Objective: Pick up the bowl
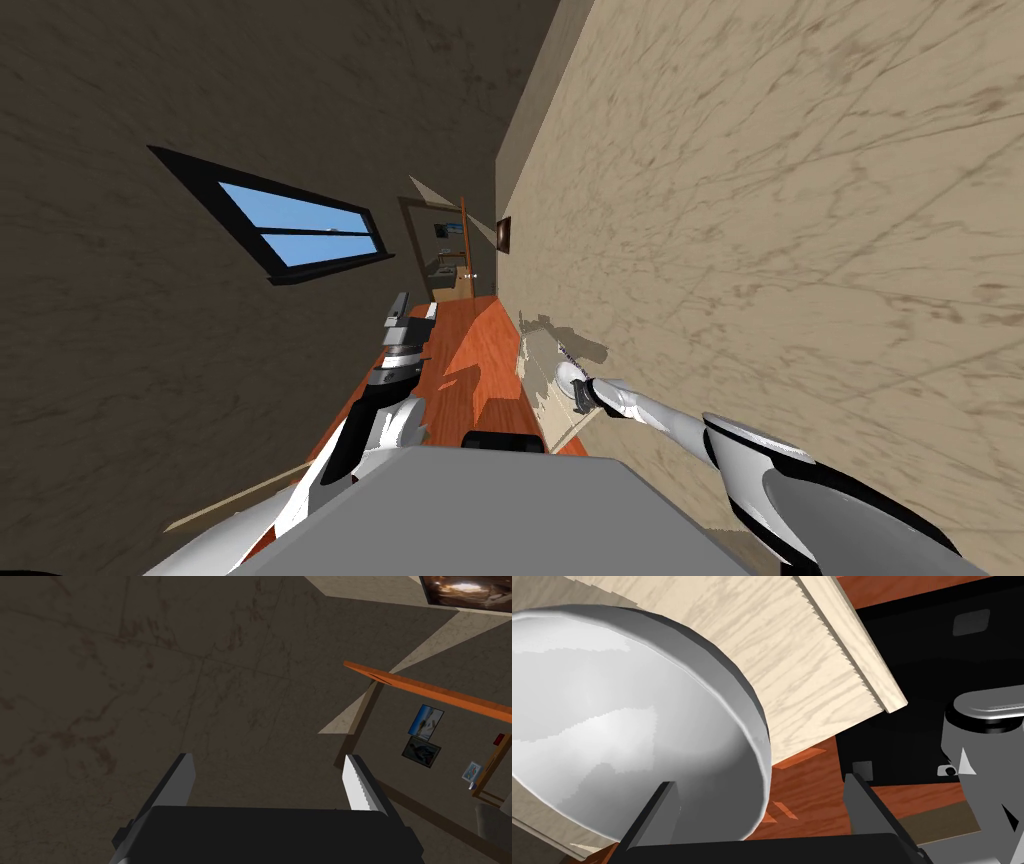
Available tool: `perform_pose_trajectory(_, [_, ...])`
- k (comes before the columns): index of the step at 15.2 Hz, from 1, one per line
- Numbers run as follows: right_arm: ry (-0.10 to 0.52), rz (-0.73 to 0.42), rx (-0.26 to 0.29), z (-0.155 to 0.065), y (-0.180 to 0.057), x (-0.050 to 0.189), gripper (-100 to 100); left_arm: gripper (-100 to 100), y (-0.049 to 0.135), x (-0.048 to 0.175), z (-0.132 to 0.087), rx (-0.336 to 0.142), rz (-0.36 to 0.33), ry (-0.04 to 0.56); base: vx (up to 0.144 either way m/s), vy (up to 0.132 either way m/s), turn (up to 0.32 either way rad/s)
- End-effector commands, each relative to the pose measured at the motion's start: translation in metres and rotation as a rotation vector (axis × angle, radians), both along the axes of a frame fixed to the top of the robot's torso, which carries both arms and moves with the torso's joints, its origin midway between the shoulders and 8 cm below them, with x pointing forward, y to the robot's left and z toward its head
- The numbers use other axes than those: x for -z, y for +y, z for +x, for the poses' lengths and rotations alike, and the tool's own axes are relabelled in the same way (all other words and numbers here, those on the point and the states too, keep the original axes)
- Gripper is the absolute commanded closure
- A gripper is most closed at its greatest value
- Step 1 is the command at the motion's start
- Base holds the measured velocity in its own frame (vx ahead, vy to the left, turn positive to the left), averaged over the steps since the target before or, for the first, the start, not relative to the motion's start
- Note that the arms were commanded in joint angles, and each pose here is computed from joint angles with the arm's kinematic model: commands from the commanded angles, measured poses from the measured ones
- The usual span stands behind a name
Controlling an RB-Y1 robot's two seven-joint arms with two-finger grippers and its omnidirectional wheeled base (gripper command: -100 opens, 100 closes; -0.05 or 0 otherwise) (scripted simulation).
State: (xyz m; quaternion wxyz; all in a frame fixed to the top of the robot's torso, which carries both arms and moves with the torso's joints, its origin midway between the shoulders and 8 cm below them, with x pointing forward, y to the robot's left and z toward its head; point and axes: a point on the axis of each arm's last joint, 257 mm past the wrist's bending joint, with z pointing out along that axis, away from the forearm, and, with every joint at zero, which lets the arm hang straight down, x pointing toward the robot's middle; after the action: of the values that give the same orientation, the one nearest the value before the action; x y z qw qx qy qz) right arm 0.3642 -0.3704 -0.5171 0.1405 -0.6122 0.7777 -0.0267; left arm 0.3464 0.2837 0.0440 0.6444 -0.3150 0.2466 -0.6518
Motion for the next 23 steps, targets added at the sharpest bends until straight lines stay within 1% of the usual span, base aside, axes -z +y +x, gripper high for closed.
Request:
perform_pose_trajectory(1, [0.012, -0.046, -0.014, -0.004, -0.017, 0.005, -100, 0, 0.0, 0.0, 0.0, 0.0, 0.0, 0.0, 0.012, 0.011, 0.028])
perform_pose_trajectory(3, [0.022, -0.084, -0.025, -0.008, -0.03, 0.007, -100, 0, 0.0, 0.0, 0.0, 0.0, 0.0, 0.0, 0.015, 0.011, 0.024])
perform_pose_trajectory(4, [0.016, -0.062, -0.021, -0.005, -0.022, 0.005, -100, 0, 0.0, 0.0, 0.0, 0.0, 0.0, 0.0, 0.009, 0.007, 0.014])
perform_pose_trajectory(5, [0.06, -0.042, -0.029, -0.029, -0.013, 0.022, -100, 0, 0.0, 0.0, 0.0, 0.0, 0.0, 0.0, 0.062, 0.052, 0.29])
perform_pose_trajectory(7, [0.073, -0.034, -0.015, -0.045, -0.018, 0.029, -100, 0, 0.0, 0.0, 0.0, 0.0, 0.0, 0.0, 0.098, 0.059, 0.191])
perform_pose_trajectory(8, [0.062, -0.03, -0.016, -0.042, -0.019, 0.027, -100, 0, 0.0, 0.0, 0.0, 0.0, 0.0, 0.0, 0.059, 0.03, -0.03])
perform_pose_trajectory(9, [0.042, -0.028, -0.023, -0.033, -0.019, 0.023, -100, 0, 0.0, 0.0, 0.0, 0.0, 0.0, 0.0, 0.024, 0.019, -0.047])
perform_pose_trajectory(11, [0.015, -0.021, -0.016, -0.021, -0.02, 0.016, -100, 0, 0.0, 0.0, 0.0, 0.0, 0.0, 0.0, -0.001, 0.006, -0.01])
perform_pose_trajectory(12, [0.067, 0.002, -0.028, -0.05, -0.009, 0.034, -100, 0, 0.0, 0.0, 0.0, 0.0, 0.0, 0.0, 0.058, 0.043, 0.242])
perform_pose_trajectory(13, [0.066, 0.004, -0.027, -0.053, -0.011, 0.035, -100, 0, 0.0, 0.0, 0.0, 0.0, 0.0, 0.0, 0.103, 0.069, 0.288])
perform_pose_trajectory(14, [0.072, 0.006, -0.02, -0.062, -0.015, 0.038, -100, 0, 0.0, 0.0, 0.0, 0.0, 0.0, 0.0, 0.091, 0.051, 0.115])
perform_pose_trajectory(15, [0.068, 0.008, -0.018, -0.065, -0.018, 0.039, -100, 0, 0.0, 0.0, 0.0, 0.0, 0.0, 0.0, 0.056, 0.027, -0.006])
perform_pose_trajectory(16, [0.048, 0.008, -0.027, -0.057, -0.019, 0.034, -100, 0, 0.0, 0.0, 0.0, 0.0, 0.0, 0.0, 0.019, 0.011, -0.031])
perform_pose_trajectory(18, [0.012, 0.017, -0.002, -0.041, -0.023, 0.025, -100, 0, 0.0, 0.0, 0.0, 0.0, 0.0, 0.0, -0.008, -0.001, -0.009])
perform_pose_trajectory(19, [0.011, 0.017, -0.001, -0.04, -0.023, 0.025, -100, 0, 0.0, 0.0, 0.0, 0.0, 0.0, 0.0, -0.012, -0.006, 0.005])
perform_pose_trajectory(20, [0.063, 0.043, -0.008, -0.071, -0.013, 0.043, -100, 0, 0.0, 0.0, 0.0, 0.0, 0.0, 0.0, 0.048, 0.025, 0.258])
perform_pose_trajectory(22, [0.066, 0.044, 0.005, -0.085, -0.022, 0.046, -100, 0, 0.0, 0.0, 0.0, 0.0, 0.0, 0.0, 0.091, 0.042, 0.175])
perform_pose_trajectory(23, [0.05, 0.042, -0.001, -0.082, -0.025, 0.044, -100, 0, 0.0, 0.0, 0.0, 0.0, 0.0, 0.0, 0.063, 0.035, 0.005])
